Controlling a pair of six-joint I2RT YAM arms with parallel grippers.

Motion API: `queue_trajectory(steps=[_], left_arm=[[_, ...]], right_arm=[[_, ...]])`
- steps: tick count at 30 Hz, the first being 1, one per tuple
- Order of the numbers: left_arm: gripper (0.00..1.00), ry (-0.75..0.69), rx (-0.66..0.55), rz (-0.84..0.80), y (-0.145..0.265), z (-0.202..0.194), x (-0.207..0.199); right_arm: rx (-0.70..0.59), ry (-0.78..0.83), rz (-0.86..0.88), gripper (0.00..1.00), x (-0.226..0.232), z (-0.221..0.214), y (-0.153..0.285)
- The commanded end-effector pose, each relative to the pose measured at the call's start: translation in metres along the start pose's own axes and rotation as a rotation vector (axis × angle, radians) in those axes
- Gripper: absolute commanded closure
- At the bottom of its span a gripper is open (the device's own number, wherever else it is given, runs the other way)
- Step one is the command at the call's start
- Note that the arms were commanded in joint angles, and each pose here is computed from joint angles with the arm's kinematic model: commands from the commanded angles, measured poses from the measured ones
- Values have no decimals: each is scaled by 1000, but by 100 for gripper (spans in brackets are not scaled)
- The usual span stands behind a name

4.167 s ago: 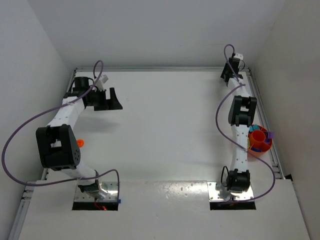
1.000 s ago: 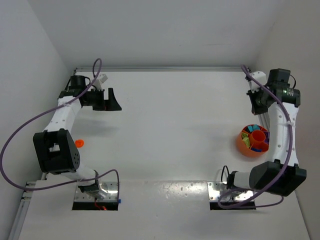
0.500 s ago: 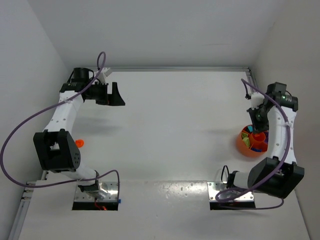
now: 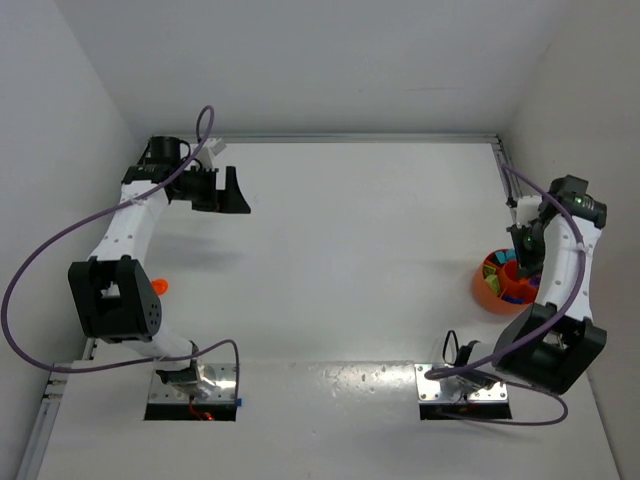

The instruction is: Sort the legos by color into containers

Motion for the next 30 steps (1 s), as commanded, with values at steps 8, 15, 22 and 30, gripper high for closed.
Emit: queue_trajectory(steps=[8,15,22,30], left_arm=[[0,-33,-12,-4,2,8,-4],[0,-27,-4,4,1,6,-2],[0,-27,-4,14,1,5,-1],[0,-33,-11,14,-1,6,1]], right_arm=[[-10,-47,20,100,-22,14,-21],[-25,-47,31,100,-31,25,-32],[-46,-47,55,100,-34,35,-41],[-46,-47,55,92,-36,38,-39]])
Point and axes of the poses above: each gripper's point midway between its finger pads, its own y axis back along the fingers, its own x axis along the line the jaws close on, z = x × y, the point moved 4 cm from there along y, back along the fingers, and after that the axes turned 4 degrees about y, right-handed, at the moved point
